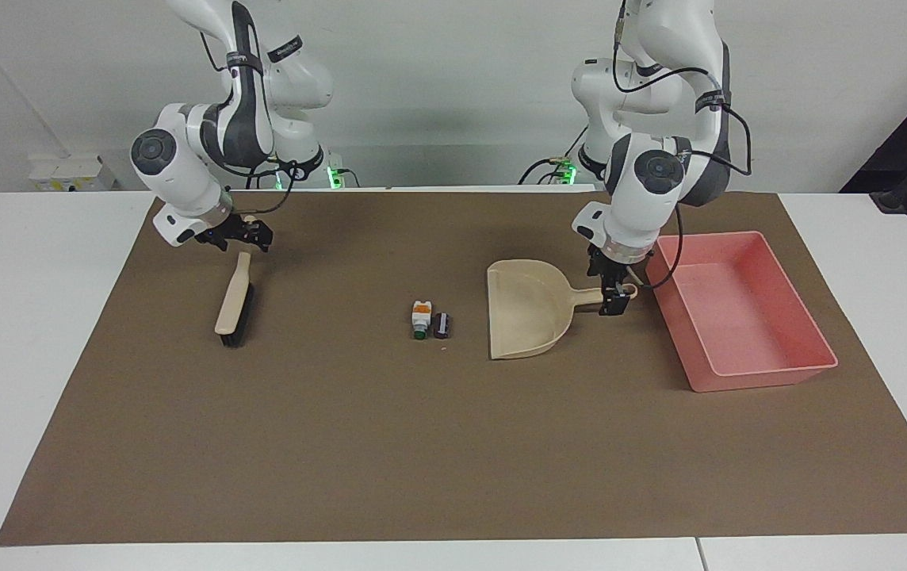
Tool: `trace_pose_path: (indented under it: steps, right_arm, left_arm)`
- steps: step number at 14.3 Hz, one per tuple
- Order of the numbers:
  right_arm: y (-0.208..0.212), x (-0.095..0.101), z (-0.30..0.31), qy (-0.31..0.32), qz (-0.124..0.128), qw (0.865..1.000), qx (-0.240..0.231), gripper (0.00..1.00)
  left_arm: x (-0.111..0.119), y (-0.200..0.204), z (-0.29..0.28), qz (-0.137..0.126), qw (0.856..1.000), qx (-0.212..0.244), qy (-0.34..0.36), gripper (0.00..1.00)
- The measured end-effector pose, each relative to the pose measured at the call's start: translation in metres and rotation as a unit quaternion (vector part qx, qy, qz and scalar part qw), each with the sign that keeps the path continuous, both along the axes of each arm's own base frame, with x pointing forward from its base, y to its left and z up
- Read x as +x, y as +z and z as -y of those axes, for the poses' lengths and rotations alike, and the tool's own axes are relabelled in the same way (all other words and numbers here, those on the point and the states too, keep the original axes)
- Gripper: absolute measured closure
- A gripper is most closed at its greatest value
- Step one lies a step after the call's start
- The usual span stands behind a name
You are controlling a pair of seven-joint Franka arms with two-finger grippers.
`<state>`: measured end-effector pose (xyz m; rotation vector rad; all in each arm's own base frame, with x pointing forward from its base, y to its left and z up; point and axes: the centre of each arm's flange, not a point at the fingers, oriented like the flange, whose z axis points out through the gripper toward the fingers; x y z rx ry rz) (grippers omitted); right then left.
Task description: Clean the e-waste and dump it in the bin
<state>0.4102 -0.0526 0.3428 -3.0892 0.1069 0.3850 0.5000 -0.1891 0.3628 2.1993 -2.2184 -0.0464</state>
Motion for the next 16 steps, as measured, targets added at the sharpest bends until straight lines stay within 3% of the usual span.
trace_pose_path:
  steps: [4,7,8,9,10,12,13,16]
  right_arm:
    - [-0.006,-0.005,0.006,0.008,-0.006,1.000,0.005,0.16]
    - [-0.011,-0.011,0.014,0.013,-0.011,1.000,0.011,0.16]
    - [-0.011,-0.011,0.014,0.014,-0.012,1.000,0.011,0.23]
    - [-0.012,-0.011,0.014,0.015,-0.012,1.000,0.011,0.24]
    - [-0.012,-0.011,0.014,0.015,-0.012,1.000,0.011,0.30]
    - [-0.012,-0.011,0.014,0.016,-0.012,1.000,0.011,0.50]
    - [-0.012,-0.011,0.014,0.016,-0.011,1.000,0.011,0.50]
    - [-0.010,-0.009,0.011,0.020,-0.008,1.000,0.010,0.74]
  left_arm:
    - [-0.006,-0.008,0.003,-0.001,1.000,0.001,0.015,0.04]
    - [-0.008,-0.008,0.008,-0.001,1.000,0.001,0.015,0.07]
    - [-0.008,-0.009,0.008,0.000,1.000,0.001,0.016,0.07]
    - [-0.008,-0.010,0.007,0.002,1.000,0.000,0.016,0.09]
    - [-0.009,-0.012,0.007,0.006,1.000,-0.001,0.017,0.09]
    - [-0.010,-0.016,0.007,0.011,1.000,-0.003,0.018,0.09]
    - [-0.011,-0.018,0.006,0.011,1.000,-0.003,0.020,0.10]
    - [-0.012,-0.019,0.006,0.011,0.999,-0.003,0.034,0.17]
